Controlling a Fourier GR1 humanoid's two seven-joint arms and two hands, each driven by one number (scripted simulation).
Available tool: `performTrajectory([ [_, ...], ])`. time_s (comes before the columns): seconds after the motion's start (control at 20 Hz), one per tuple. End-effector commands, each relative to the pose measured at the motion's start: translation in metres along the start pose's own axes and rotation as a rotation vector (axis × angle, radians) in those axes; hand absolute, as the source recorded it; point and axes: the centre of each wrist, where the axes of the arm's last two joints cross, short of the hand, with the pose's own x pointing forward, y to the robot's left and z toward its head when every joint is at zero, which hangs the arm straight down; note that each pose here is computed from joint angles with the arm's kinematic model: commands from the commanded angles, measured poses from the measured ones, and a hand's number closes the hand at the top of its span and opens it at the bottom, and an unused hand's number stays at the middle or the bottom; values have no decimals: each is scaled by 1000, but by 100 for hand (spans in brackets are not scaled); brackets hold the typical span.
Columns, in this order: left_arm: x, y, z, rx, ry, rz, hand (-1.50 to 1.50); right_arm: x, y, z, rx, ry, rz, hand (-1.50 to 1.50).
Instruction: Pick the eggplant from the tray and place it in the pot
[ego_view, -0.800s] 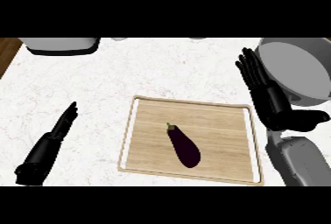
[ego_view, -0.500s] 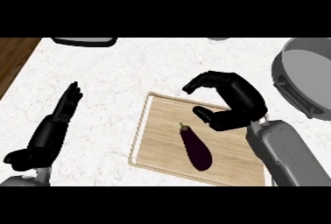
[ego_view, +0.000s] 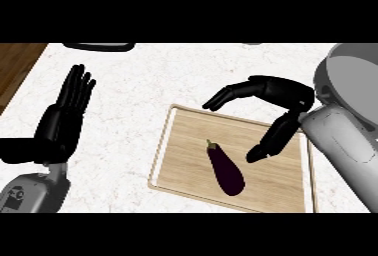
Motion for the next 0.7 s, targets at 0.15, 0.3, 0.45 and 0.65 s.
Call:
performTrajectory([
  [0.15, 10, 1, -26, 29, 14, 17, 0, 17, -39, -10, 271, -12, 171, -150],
  [0.3, 5, -3, -22, 30, 9, 22, 0, 12, -36, -18, 376, 57, 253, -150],
  [0.45, 11, -5, -30, 53, 10, 27, 0, 8, -26, -24, 504, 101, 326, -150],
  [0.65, 0, 9, -24, 64, 37, 0, 0, -2, -17, -50, 564, 74, 398, -150],
])
